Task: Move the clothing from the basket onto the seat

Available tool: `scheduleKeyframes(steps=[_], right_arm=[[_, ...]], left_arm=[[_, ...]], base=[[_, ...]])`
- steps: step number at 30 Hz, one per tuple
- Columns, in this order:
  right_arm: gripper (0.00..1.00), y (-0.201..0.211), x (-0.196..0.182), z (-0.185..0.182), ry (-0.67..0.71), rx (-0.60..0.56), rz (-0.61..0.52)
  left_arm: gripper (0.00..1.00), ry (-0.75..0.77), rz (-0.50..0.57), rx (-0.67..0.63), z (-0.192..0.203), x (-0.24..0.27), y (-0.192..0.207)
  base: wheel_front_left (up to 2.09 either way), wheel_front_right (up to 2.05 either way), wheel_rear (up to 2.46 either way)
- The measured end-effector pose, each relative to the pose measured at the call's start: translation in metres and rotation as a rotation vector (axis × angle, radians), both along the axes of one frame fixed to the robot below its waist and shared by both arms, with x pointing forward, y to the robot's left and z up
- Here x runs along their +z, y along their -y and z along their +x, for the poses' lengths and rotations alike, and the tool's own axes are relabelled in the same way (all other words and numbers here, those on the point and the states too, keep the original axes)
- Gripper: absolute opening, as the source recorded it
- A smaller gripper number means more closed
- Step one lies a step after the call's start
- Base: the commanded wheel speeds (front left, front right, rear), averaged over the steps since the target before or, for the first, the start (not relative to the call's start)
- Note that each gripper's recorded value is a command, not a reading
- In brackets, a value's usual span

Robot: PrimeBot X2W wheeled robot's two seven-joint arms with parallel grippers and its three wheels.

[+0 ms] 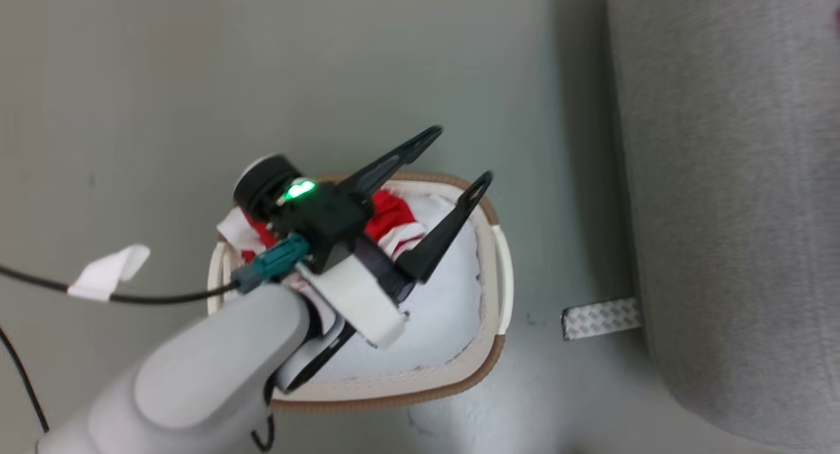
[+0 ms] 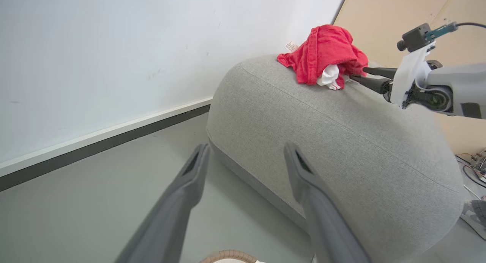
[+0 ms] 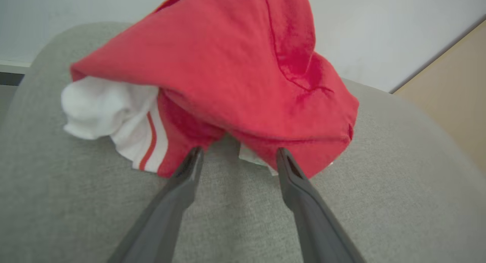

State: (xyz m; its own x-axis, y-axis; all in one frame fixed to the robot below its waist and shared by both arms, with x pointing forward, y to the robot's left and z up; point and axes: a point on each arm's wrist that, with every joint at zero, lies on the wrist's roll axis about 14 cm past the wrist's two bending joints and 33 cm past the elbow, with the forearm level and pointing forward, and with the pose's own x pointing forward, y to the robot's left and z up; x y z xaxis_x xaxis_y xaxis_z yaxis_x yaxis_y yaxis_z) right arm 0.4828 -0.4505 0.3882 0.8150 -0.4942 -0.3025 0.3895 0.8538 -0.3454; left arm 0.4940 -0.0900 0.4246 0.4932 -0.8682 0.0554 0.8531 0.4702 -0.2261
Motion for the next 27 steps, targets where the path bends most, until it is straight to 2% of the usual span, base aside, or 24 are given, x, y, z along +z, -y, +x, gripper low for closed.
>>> scheduleKeyframes(steps=[2,8,16,27], right_arm=[[1.00,-0.008,0.004,-0.013,0.004,0.011,0.011],[1.00,-0.032,0.044,-0.048,0.128,0.051,0.020],[1.00,-0.077,0.088,-0.103,0.311,0.108,0.085],[1.00,-0.174,0.114,-0.136,0.440,0.335,0.189]], left_arm=[[1.00,0.001,0.007,0.010,-0.005,0.006,-0.003],[1.00,-0.010,0.034,0.076,-0.025,0.023,-0.018],[1.00,-0.005,0.070,0.243,-0.056,0.054,-0.050],[1.00,0.041,0.073,0.549,-0.102,0.085,-0.130]], base=[[0.00,0.00,0.00],[0.00,0.00,0.00],[0.00,0.00,0.00],[0.00,0.00,0.00]])
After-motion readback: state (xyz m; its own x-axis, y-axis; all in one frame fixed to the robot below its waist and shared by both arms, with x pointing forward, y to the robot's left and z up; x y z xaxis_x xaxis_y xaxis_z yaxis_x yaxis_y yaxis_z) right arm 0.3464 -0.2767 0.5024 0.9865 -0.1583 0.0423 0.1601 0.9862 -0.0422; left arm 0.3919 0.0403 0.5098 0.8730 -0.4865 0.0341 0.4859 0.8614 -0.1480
